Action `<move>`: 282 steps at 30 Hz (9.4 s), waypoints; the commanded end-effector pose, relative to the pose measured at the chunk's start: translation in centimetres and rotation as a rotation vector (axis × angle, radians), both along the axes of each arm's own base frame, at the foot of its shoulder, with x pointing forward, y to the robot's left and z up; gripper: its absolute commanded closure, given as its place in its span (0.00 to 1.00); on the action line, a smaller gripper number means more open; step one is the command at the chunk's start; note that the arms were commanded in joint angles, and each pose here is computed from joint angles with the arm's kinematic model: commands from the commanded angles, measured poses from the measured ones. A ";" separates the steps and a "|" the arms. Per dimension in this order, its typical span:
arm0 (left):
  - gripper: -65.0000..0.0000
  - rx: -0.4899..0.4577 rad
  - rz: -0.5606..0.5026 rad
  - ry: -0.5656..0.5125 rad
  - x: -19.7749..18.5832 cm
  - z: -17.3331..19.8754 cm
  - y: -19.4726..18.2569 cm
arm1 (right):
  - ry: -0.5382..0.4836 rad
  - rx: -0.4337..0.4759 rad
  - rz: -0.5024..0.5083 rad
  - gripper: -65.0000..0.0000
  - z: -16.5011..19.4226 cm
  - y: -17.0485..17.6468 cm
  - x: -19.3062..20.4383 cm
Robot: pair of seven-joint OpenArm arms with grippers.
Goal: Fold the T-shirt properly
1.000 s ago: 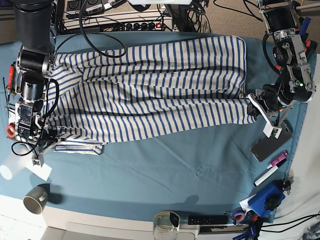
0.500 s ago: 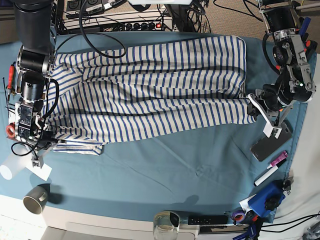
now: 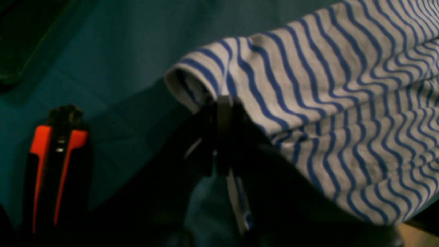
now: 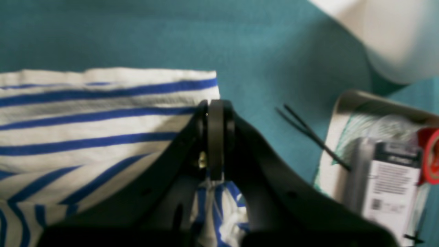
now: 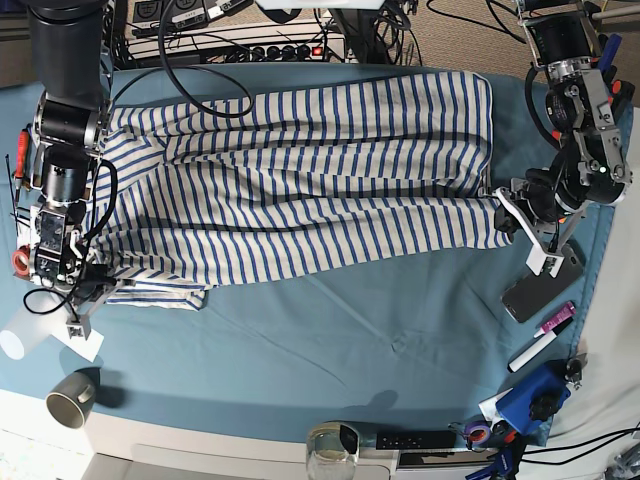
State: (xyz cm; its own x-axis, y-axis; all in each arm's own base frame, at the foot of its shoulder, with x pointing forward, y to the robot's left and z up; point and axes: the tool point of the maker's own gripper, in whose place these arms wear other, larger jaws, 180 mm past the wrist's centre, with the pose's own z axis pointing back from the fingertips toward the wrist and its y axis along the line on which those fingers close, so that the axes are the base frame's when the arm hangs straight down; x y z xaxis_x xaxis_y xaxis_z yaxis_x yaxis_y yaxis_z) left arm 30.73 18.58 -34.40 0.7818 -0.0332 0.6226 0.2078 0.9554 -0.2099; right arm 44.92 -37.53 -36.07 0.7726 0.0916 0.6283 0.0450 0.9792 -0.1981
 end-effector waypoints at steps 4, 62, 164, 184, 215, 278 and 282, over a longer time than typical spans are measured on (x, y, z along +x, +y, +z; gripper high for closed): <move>1.00 0.000 -0.001 -0.054 0.9 1.4 0.2 | -0.113 -0.050 0.002 1.00 5.3 -1.2 2.3; 1.00 -0.022 -0.025 -0.067 0.9 1.7 -0.4 | 0.055 0.059 -0.041 1.00 -2.1 2.2 0.0; 1.00 -0.024 -0.025 -0.072 1.0 1.8 -0.4 | 0.017 -0.024 -0.035 0.97 -0.9 -1.0 -1.7; 1.00 -0.024 -0.024 -0.073 1.0 1.8 -0.4 | -0.023 -0.123 -0.071 1.00 4.3 -3.5 -1.2; 1.00 -0.018 -0.039 0.010 -0.7 0.3 -0.4 | 0.070 0.020 0.027 1.00 11.9 -0.7 -3.9; 1.00 0.172 -0.115 0.104 -12.0 -0.6 -1.0 | 0.266 0.219 -0.089 1.00 6.0 -9.5 -22.5; 0.60 0.165 -0.100 0.092 -11.7 -0.5 -0.9 | 0.216 0.281 -0.037 1.00 6.4 -8.1 -21.5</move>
